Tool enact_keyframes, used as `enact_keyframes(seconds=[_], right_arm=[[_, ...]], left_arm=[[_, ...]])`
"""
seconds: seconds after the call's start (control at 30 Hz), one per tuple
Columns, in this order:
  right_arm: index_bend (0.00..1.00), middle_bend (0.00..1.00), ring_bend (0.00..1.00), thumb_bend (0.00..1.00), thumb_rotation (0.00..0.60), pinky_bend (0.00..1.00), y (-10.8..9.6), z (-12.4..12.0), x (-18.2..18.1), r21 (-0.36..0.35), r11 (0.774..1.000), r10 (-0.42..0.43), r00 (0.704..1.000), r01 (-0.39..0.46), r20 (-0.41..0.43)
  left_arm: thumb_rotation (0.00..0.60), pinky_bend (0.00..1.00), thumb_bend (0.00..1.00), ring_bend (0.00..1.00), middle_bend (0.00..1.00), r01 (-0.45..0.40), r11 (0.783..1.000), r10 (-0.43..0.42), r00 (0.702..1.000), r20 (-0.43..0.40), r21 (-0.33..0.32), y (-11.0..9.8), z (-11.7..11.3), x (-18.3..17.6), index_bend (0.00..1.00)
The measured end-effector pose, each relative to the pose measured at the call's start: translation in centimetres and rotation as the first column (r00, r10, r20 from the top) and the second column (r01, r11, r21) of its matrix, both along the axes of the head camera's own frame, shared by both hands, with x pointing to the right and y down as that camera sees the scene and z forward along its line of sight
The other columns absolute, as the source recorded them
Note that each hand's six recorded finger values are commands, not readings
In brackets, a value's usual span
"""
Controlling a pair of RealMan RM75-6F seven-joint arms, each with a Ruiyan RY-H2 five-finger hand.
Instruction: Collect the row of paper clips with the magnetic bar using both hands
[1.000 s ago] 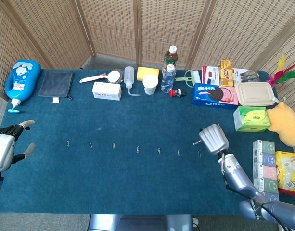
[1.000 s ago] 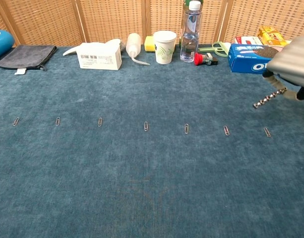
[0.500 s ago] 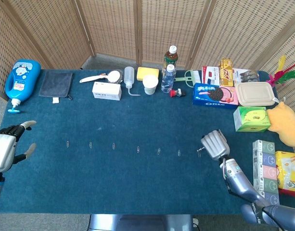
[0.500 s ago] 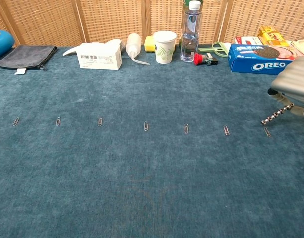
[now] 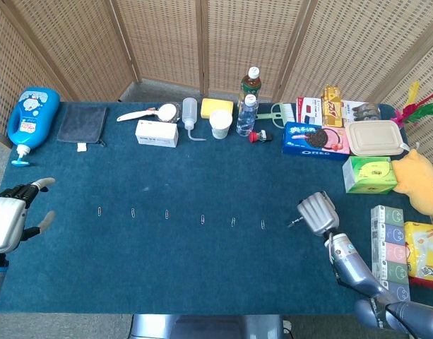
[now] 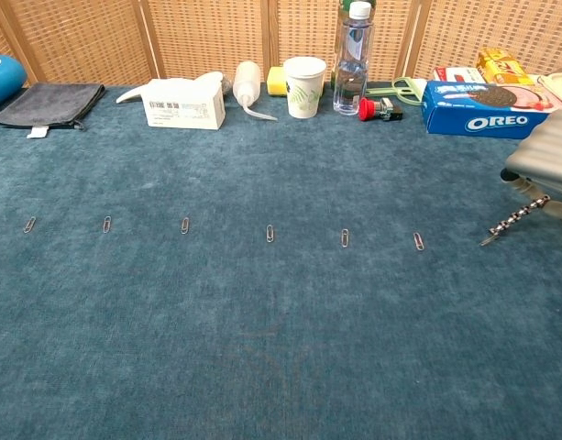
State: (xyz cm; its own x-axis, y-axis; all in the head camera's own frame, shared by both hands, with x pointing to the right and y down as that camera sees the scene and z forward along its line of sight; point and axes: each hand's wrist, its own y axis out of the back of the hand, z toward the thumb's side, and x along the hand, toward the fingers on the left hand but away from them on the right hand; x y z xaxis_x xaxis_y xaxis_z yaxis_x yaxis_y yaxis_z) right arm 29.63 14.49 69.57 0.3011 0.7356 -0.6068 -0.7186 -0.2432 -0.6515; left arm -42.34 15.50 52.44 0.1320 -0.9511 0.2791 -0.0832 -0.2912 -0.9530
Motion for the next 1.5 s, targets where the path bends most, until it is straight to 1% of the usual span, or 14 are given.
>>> enact_keyframes(seconds=[0.07, 0.3, 0.4, 0.47, 0.6, 0.87, 1.2, 1.5], right_arm=[[0.67, 0.77, 0.87, 0.40, 0.600, 0.77, -0.2, -0.4, -0.5, 0.005, 1.000, 0.005, 1.000, -0.006, 0.020], [0.67, 0.77, 0.87, 0.40, 0.600, 0.77, -1.4, -3.0, -3.7, 0.015, 0.999, 0.038, 0.989, -0.040, 0.143], [0.67, 0.77, 0.87, 0.40, 0.600, 0.77, -1.7, -3.6, -4.9, 0.017, 0.999, 0.029, 0.986, -0.032, 0.165], [0.67, 0.77, 0.87, 0.40, 0.600, 0.77, -1.7, -3.6, -5.5, 0.015, 1.000, 0.018, 0.986, -0.021, 0.166], [0.67, 0.77, 0.87, 0.40, 0.600, 0.77, -1.3, -2.7, -6.7, -0.005, 1.000, 0.008, 0.987, -0.007, 0.160], [0.67, 0.77, 0.87, 0.40, 0.600, 0.77, -0.8, -1.1, -7.7, -0.026, 1.000, -0.012, 0.992, 0.015, 0.129], [0.67, 0.77, 0.87, 0.40, 0.600, 0.77, -0.5, 0.0, -7.5, -0.044, 0.999, -0.010, 0.995, 0.015, 0.103], [0.66, 0.77, 0.87, 0.40, 0.600, 0.77, -0.3, 0.4, -7.4, -0.055, 0.999, 0.001, 0.996, 0.004, 0.092]], left_arm=[[0.600, 0.48, 0.51, 0.40, 0.38, -0.002, 1.000, 0.002, 1.000, -0.003, 0.000, 0.0, 0.0, 0.1, 0.24], [0.600, 0.48, 0.51, 0.40, 0.38, 0.013, 1.000, -0.013, 1.000, -0.002, -0.005, 0.5, 0.1, -0.5, 0.24], [0.600, 0.48, 0.51, 0.40, 0.38, 0.018, 1.000, -0.018, 1.000, -0.001, -0.007, 0.7, 0.1, -0.7, 0.24], [0.600, 0.48, 0.51, 0.40, 0.38, 0.022, 1.000, -0.022, 1.000, 0.000, -0.007, 0.7, 0.1, -0.9, 0.24], [0.600, 0.48, 0.51, 0.40, 0.38, 0.029, 1.000, -0.029, 1.000, 0.002, -0.008, 0.9, 0.1, -1.4, 0.24], [0.600, 0.48, 0.51, 0.40, 0.38, 0.042, 0.999, -0.042, 0.999, 0.003, -0.015, 1.2, 0.3, -2.1, 0.24], [0.600, 0.48, 0.51, 0.40, 0.38, 0.041, 0.999, -0.041, 0.999, 0.004, -0.021, 1.2, 0.5, -2.2, 0.24], [0.600, 0.48, 0.51, 0.40, 0.38, 0.039, 0.999, -0.039, 0.999, 0.006, -0.015, 1.2, 0.3, -2.2, 0.24]])
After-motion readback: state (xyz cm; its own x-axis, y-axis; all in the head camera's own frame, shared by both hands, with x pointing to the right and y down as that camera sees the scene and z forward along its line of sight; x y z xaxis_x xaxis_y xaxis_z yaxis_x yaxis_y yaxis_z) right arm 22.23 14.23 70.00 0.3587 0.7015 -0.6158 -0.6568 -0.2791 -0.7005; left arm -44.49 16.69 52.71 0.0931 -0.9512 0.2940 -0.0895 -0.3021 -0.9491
